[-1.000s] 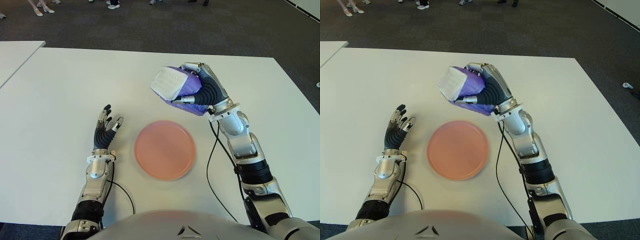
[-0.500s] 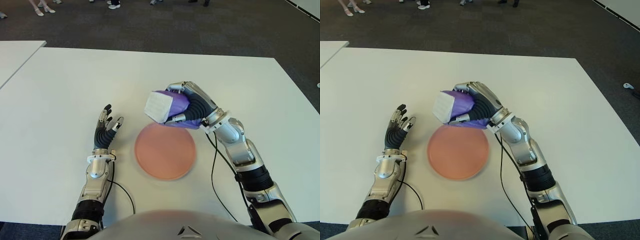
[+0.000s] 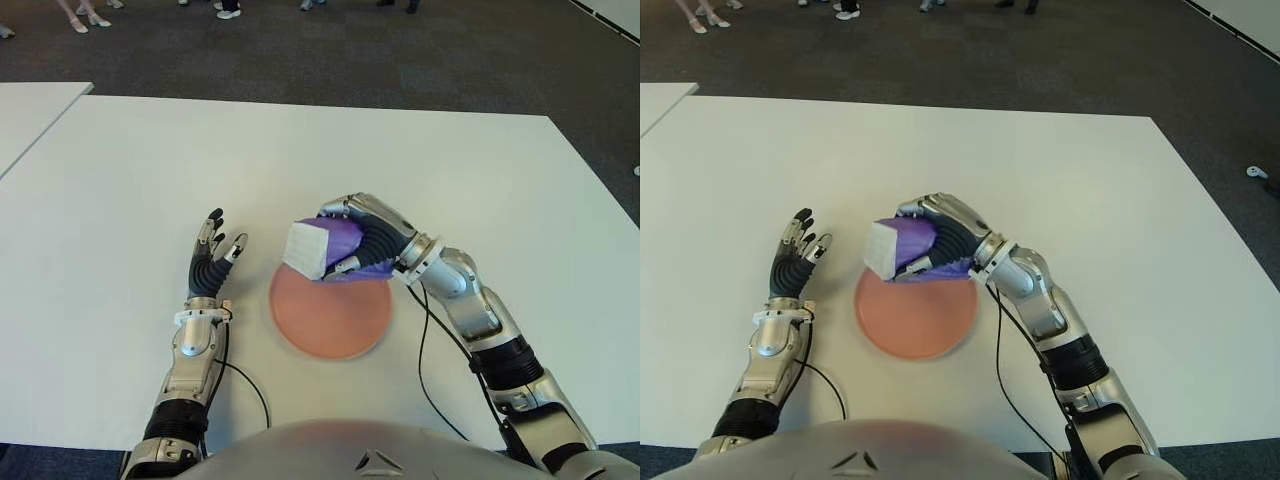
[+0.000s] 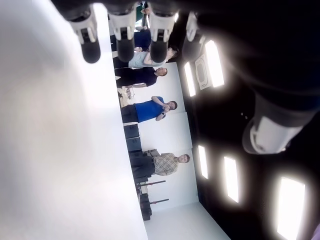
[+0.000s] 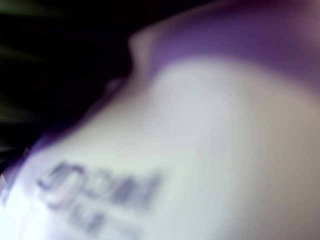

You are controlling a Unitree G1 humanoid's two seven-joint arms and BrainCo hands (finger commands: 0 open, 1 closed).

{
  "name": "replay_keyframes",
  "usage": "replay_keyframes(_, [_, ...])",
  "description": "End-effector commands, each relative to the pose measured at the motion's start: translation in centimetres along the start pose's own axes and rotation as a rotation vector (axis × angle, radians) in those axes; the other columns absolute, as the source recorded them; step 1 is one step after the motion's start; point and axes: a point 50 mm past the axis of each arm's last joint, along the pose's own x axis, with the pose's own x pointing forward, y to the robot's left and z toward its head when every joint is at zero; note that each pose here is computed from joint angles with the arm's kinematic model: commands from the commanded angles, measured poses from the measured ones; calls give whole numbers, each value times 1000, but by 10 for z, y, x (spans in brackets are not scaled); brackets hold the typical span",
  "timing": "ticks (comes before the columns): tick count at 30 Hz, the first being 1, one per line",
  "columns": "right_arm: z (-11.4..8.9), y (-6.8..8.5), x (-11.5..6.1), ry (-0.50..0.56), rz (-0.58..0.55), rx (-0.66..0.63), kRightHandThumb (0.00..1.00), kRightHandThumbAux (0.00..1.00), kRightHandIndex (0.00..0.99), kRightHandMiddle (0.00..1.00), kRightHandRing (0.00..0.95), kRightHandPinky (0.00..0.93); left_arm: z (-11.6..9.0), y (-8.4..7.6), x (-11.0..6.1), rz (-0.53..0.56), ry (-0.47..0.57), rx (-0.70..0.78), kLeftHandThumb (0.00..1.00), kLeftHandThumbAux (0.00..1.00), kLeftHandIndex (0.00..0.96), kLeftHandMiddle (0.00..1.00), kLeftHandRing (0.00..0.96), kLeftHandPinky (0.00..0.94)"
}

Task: Put the tissue paper into the plate.

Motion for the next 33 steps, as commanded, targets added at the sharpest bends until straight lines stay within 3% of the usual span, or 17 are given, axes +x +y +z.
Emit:
replay_keyframes(1, [0,9,1,-37,38,-59,855,677,398,535,829,805,-16,-2,-15,-11,91,-4,0,530,0,0,0,0])
replay_keyframes(17, [4,27,0,-146,48,-95,854,678,397,533,821,809,-15,-2,-16,-39,78,7,0,521,0,0,0,0])
replay_keyframes(33, [1,35,5,-182,82,-155,852,680,394,530,811,793,-16,-1,-17,-48,63,17,0,501,0,0,0,0])
